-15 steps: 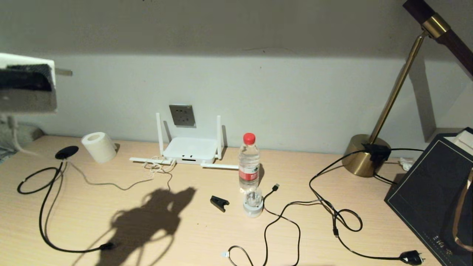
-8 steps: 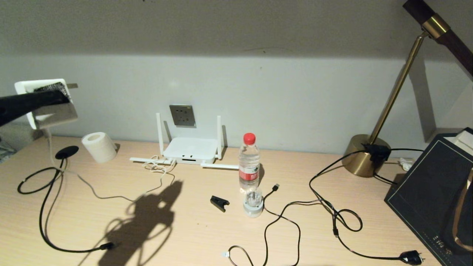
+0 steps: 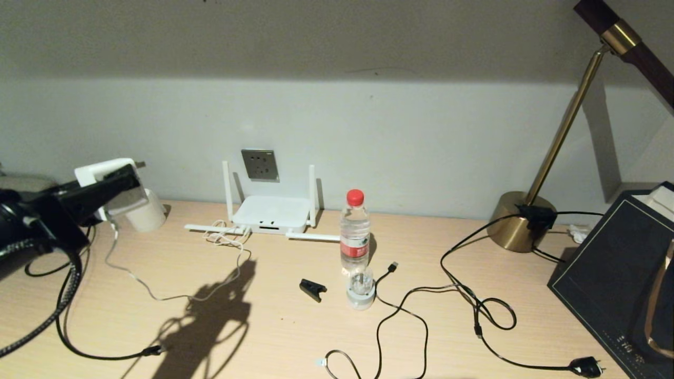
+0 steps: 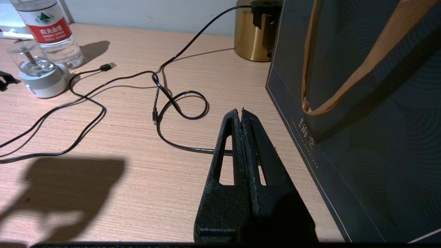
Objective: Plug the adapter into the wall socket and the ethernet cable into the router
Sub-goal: Align plug and socket
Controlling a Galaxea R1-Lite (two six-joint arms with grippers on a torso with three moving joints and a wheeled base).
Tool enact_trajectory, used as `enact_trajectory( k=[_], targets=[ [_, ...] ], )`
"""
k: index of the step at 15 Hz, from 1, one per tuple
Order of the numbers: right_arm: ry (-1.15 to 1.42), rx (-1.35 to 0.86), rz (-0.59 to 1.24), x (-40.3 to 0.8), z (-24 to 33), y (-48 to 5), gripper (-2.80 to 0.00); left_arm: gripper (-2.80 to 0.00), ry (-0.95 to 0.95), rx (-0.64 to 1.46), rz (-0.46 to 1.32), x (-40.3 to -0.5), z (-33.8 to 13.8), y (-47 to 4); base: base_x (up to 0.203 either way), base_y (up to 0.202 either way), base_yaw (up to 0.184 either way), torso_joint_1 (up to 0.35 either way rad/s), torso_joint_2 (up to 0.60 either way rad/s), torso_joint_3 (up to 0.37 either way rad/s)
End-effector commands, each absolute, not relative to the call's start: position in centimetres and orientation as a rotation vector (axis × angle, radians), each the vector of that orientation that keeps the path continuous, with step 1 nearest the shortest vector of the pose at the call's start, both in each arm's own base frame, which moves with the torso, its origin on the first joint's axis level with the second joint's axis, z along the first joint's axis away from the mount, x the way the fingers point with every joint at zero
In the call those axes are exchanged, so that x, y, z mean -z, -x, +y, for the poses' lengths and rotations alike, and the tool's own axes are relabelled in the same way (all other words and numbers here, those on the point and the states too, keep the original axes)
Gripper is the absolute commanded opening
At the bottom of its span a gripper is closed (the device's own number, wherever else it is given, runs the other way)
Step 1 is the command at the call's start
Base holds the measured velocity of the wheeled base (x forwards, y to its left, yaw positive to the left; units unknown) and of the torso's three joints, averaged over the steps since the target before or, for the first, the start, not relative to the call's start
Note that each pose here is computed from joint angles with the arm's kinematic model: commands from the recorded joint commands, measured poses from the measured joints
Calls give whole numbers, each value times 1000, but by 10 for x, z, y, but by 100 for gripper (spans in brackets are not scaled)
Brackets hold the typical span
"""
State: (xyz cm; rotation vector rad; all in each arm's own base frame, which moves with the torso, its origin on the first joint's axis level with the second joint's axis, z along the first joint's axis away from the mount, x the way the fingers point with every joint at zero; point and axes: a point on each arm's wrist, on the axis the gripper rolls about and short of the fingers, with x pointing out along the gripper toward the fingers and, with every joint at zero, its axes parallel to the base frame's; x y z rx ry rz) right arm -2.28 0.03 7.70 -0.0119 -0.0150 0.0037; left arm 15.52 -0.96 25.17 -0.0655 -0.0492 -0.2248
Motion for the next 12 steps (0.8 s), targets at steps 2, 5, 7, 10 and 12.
enact_trajectory(
  k=[2, 5, 7, 10, 12],
  targets=[
    [12, -3, -9, -76, 0, 22, -280, -280, 71, 231, 35, -232, -13, -177, 0, 0, 0, 0, 0, 0],
    [12, -3, -9, -76, 0, 22, -280, -280, 70, 182, 36, -225, -15, -225, 0, 0, 0, 0, 0, 0],
    [12, -3, -9, -76, 0, 22, -280, -280, 61, 157, 22, -210, -17, -263, 0, 0, 0, 0, 0, 0],
    [12, -4, -9, -76, 0, 22, -280, -280, 23, 116, -36, -189, -20, -325, 0, 0, 0, 0, 0, 0],
    [12, -3, -9, -76, 0, 22, -280, -280, 11, 93, -108, -181, -24, -367, 0, 0, 0, 0, 0, 0]
  ],
)
